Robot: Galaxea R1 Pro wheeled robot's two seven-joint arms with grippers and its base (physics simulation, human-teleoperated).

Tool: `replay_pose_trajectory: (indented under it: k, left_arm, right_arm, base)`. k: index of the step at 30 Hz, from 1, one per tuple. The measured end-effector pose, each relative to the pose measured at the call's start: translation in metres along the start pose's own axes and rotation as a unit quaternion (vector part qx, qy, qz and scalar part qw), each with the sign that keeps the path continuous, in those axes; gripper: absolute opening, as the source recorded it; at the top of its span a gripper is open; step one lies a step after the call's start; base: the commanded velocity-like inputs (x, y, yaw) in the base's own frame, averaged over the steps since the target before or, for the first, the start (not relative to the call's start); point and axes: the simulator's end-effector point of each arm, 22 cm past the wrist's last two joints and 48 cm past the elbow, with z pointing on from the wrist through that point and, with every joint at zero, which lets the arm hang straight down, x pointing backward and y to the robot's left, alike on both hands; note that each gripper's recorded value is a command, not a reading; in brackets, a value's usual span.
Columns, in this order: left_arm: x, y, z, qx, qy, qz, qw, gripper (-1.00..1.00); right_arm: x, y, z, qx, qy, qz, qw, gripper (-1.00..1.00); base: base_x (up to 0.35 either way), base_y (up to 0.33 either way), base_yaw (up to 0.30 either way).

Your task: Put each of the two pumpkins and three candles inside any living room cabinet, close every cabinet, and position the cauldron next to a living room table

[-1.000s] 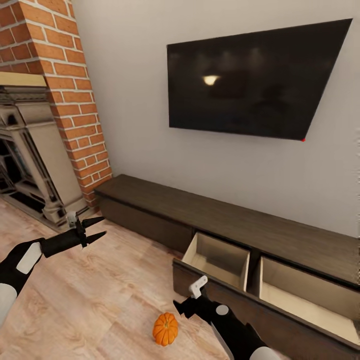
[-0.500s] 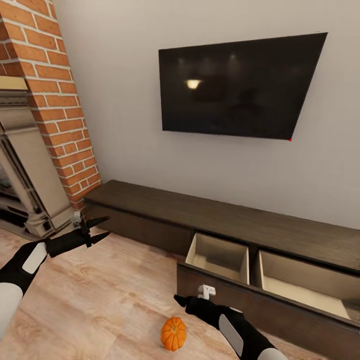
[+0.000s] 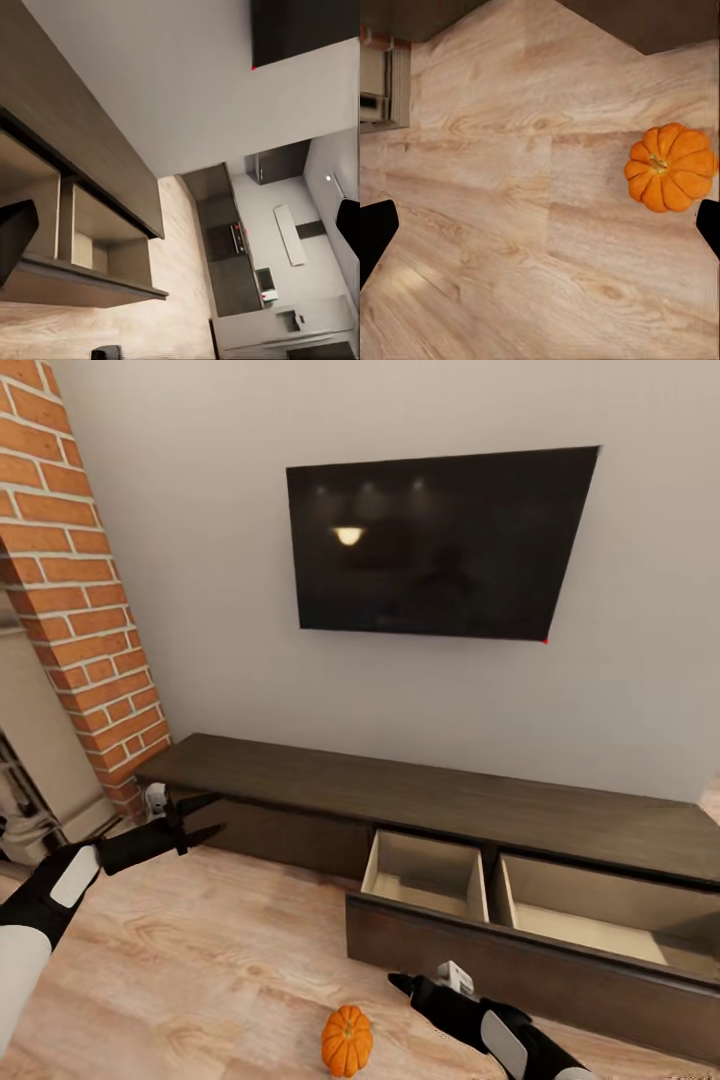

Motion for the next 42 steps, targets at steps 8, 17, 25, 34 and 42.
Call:
replay_pose_trajectory:
  k: [8,17,25,34,42]
  left_arm:
    - [0.000,-0.006,0.001,0.004,-0.001,0.002,1.0000,1.00]
    - [0.010,0.005,0.005,0.009,0.003,0.002,1.0000,1.00]
    - [0.018,0.020,0.005,0.009,0.003,0.001,1.0000,1.00]
    - [0.026,0.037,0.004,0.009,0.003,0.001,0.9999,1.00]
    - [0.034,0.053,0.002,0.009,0.003,0.001,1.0000,1.00]
  right_arm:
    - [-0.016,-0.002,-0.006,-0.002,-0.022,0.024,0.9995,1.00]
    - [-0.015,-0.009,0.001,-0.006,-0.027,0.022,0.9994,1.00]
    - [-0.004,-0.018,0.012,-0.006,-0.023,0.023,0.9995,1.00]
    - [0.011,-0.034,0.025,0.014,0.019,0.042,0.9988,1.00]
    - [-0.013,-0.051,0.036,0.060,0.013,0.037,0.9974,1.00]
  base:
    - [0.000,0.001,-0.218]
    - [0.000,0.000,-0.025]
    - [0.000,0.000,0.000]
    - [0.000,0.000,0.000]
    - [0.000,0.000,0.000]
